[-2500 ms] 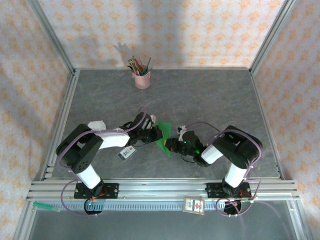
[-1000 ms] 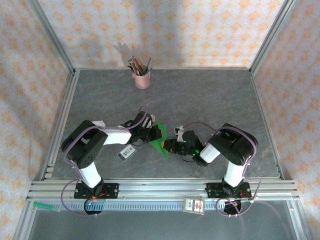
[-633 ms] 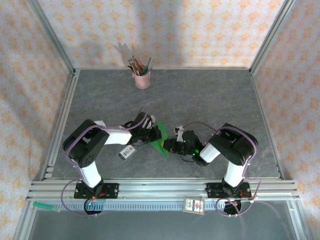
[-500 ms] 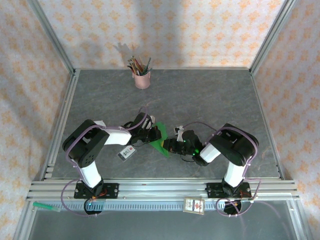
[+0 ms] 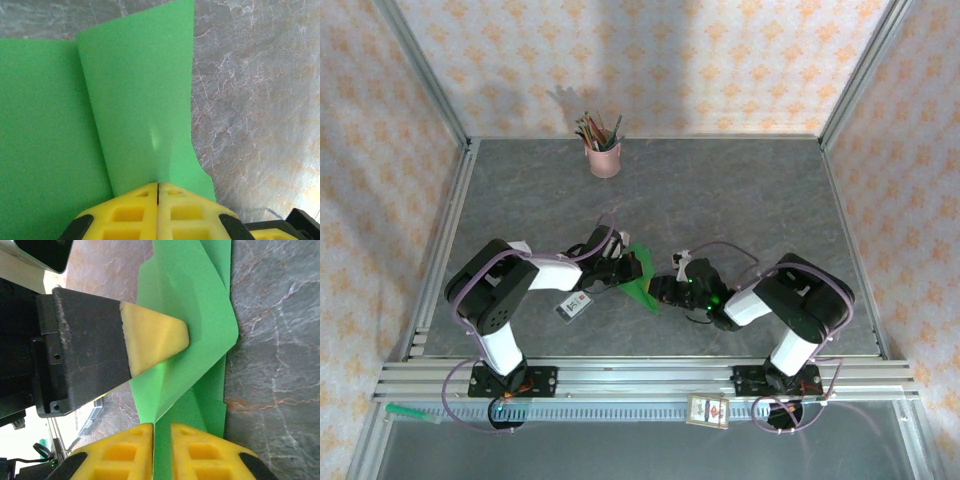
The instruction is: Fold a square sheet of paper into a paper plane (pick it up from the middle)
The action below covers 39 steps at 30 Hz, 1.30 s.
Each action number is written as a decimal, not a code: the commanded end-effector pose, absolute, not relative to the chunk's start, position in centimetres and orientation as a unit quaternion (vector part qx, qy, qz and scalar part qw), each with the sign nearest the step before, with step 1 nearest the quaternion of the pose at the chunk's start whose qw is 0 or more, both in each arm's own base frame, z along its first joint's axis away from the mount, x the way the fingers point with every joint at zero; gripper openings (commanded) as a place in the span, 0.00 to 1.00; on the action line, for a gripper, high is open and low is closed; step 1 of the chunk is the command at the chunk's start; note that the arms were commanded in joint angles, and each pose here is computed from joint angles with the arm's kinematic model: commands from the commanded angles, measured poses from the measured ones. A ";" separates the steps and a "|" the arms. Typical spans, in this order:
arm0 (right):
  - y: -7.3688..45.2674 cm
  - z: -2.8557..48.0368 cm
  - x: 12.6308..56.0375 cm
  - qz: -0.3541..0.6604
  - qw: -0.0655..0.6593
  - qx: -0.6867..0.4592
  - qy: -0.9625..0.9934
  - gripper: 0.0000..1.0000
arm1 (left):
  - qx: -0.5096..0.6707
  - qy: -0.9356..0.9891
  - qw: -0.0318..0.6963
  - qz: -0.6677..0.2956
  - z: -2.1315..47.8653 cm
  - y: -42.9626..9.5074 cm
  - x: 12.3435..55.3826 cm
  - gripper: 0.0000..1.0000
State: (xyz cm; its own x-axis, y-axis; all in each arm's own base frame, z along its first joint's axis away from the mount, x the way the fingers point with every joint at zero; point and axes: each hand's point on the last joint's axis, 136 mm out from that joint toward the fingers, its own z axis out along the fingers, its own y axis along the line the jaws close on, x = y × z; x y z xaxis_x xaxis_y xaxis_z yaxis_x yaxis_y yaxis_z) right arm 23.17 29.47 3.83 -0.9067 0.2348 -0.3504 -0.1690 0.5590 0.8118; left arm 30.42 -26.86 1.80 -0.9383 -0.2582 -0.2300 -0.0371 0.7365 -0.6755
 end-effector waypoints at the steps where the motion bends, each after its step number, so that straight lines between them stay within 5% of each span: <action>1: 28.6 4.0 23.3 0.450 0.233 0.014 0.862 0.17 | -0.097 0.933 0.142 -0.318 -0.3 -25.1 29.6 0.08; 11: 27.0 5.2 22.9 0.350 0.301 -0.023 0.887 0.24 | -0.097 0.932 0.143 -0.319 -0.3 -25.1 29.7 0.08; 21: 27.9 4.7 22.6 0.272 0.326 -0.062 0.903 0.43 | -0.096 0.932 0.142 -0.318 -0.2 -25.2 29.8 0.08; 39: 28.3 2.3 22.7 0.221 0.306 -0.082 0.922 0.37 | -0.094 0.932 0.148 -0.317 0.5 -24.8 30.1 0.09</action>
